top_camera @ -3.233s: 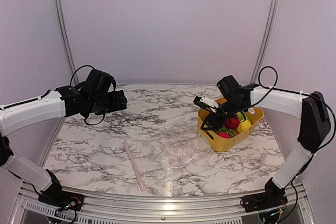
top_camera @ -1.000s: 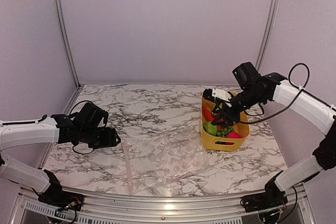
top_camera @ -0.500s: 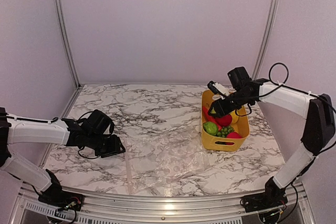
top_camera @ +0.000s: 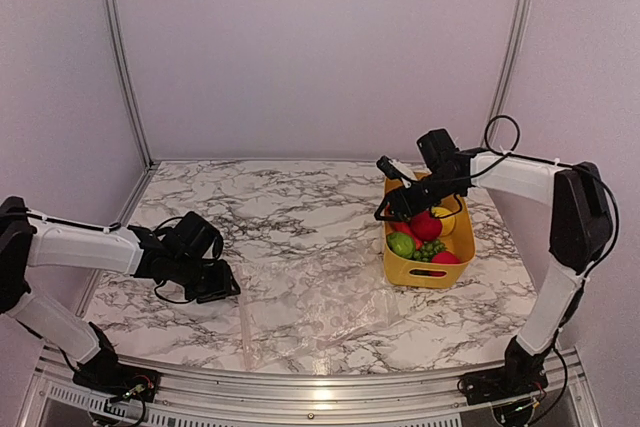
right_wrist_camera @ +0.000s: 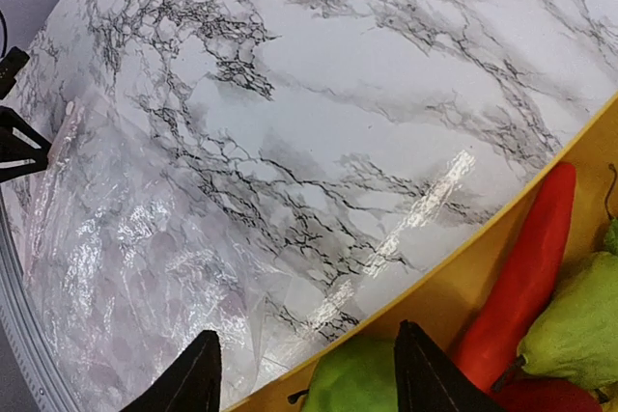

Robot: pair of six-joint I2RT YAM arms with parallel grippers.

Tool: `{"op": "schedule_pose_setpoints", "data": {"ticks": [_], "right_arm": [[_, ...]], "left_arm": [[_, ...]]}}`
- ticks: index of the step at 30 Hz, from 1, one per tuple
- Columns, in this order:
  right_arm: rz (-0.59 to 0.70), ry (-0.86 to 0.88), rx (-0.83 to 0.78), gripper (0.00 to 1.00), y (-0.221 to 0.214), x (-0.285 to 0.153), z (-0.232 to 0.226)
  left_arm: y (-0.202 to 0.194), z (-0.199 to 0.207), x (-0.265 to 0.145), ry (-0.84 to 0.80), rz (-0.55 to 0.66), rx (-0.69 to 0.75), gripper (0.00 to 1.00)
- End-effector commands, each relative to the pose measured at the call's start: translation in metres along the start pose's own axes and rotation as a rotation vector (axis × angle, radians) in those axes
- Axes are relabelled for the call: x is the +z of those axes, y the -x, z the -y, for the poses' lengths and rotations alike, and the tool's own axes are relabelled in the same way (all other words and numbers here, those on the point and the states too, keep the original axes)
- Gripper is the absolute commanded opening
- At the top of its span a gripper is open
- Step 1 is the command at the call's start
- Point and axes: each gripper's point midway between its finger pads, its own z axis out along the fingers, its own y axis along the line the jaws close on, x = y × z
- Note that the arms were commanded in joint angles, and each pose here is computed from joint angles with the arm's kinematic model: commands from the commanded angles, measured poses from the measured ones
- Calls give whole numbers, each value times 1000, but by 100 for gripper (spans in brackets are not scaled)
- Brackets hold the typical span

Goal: Place the food in the zip-top bag and seal the zipper
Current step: Adjust the bin at the center of the board.

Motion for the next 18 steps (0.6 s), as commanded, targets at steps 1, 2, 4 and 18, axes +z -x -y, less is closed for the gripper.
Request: {"op": "schedule_pose_setpoints", "data": {"ticks": [1,2,4,18], "right_arm": [[20,102,-91,55,13,-2,-24],[19,120,-110,53,12,-2,-30],[12,150,-148,50,9,-2,-40],[35,-130,-363,58,28,-45,-34]], "left_arm": [[4,8,5,0,-12,11,42],[4,7,6,4,-15,13,41],[4,8,8,8,-20,14,41],[11,24,10,-4,-52,55,21]]}}
